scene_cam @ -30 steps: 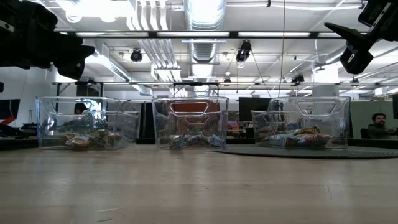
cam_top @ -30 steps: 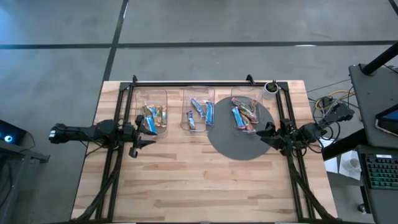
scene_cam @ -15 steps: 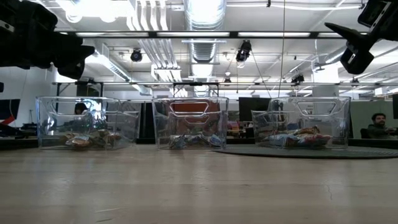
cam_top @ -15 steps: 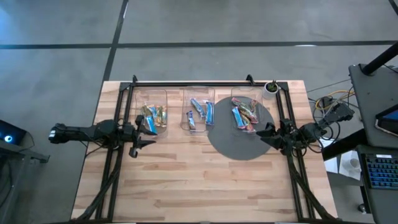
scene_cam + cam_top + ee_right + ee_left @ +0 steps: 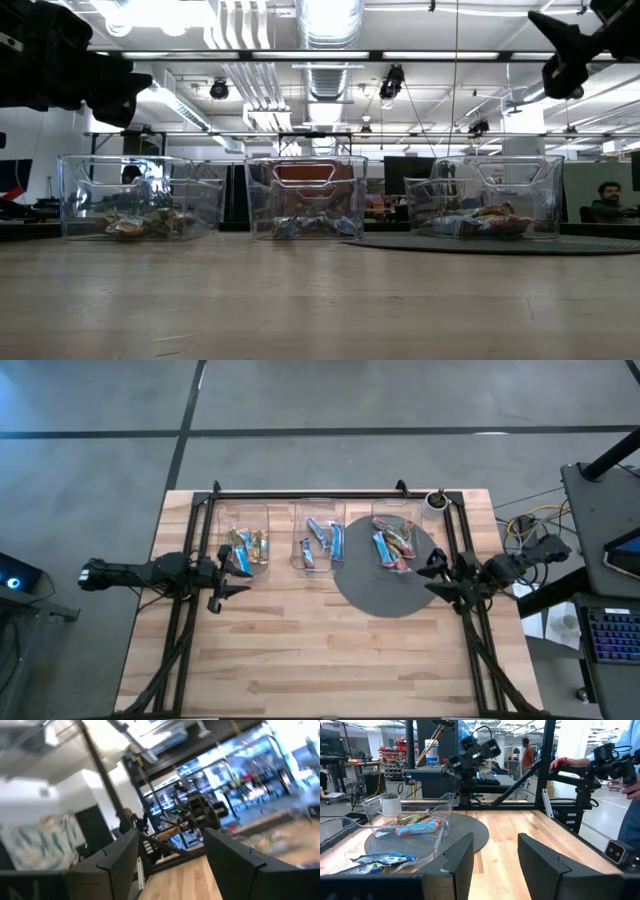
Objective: Pick and place Granola Bars by type
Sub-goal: Return to Home Position
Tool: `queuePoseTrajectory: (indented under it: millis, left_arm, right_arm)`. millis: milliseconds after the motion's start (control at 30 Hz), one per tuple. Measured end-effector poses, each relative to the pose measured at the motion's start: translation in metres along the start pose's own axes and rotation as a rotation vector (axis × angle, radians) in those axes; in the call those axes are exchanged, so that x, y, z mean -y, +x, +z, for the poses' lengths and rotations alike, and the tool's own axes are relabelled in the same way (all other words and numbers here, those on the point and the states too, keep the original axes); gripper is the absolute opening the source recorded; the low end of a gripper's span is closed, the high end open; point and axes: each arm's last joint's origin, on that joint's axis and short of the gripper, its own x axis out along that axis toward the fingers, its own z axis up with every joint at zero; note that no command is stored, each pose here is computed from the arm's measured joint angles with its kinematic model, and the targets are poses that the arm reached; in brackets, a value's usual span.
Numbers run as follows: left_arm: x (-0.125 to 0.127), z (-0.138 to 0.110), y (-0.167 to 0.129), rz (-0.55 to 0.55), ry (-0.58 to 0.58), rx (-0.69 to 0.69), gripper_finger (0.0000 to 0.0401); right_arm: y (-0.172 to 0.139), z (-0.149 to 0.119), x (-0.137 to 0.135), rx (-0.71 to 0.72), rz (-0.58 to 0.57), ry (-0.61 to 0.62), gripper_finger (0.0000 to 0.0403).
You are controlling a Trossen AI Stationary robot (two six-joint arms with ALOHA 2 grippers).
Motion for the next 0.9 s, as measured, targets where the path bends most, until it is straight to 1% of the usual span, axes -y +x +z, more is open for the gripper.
queuePoseTrajectory:
  millis: [133, 200, 233, 300, 433, 500, 633, 700, 767, 900]
  left_arm:
    - [0.000, 0.000, 0.000, 0.000, 0.000, 0.000, 0.0135]
    - [0.000, 0.000, 0.000, 0.000, 0.000, 0.000, 0.0135]
    - [0.000, 0.000, 0.000, -0.001, 0.000, 0.000, 0.0135]
    - [0.000, 0.000, 0.000, 0.000, 0.000, 0.000, 0.0135]
    - [0.000, 0.000, 0.000, 0.000, 0.000, 0.000, 0.0135]
    - [0.000, 0.000, 0.000, 0.000, 0.000, 0.000, 0.0135]
    - [0.000, 0.000, 0.000, 0.000, 0.000, -0.001, 0.0135]
    - [0.000, 0.000, 0.000, 0.000, 0.000, -0.001, 0.0135]
    - [0.000, 0.000, 0.000, 0.000, 0.000, -0.001, 0.0135]
    - [0.000, 0.000, 0.000, 0.000, 0.000, -0.001, 0.0135]
  right_arm:
    - [0.001, 0.001, 0.002, -0.018, 0.082, -0.165, 0.0215]
    - [0.002, 0.001, 0.005, -0.026, 0.094, -0.232, 0.0215]
    - [0.002, 0.001, 0.007, -0.032, 0.081, -0.253, 0.0215]
    - [0.002, 0.001, 0.012, -0.047, 0.038, -0.269, 0.0215]
    - [0.000, -0.002, 0.021, -0.086, -0.042, -0.258, 0.0215]
    - [0.000, -0.003, 0.023, -0.117, -0.014, -0.272, 0.0215]
    - [-0.001, -0.004, 0.020, -0.166, 0.156, -0.332, 0.0215]
    - [-0.001, -0.005, 0.019, -0.182, 0.217, -0.367, 0.0215]
    - [-0.001, -0.005, 0.019, -0.187, 0.215, -0.382, 0.0215]
    - [-0.001, -0.009, 0.023, -0.222, 0.132, -0.377, 0.0215]
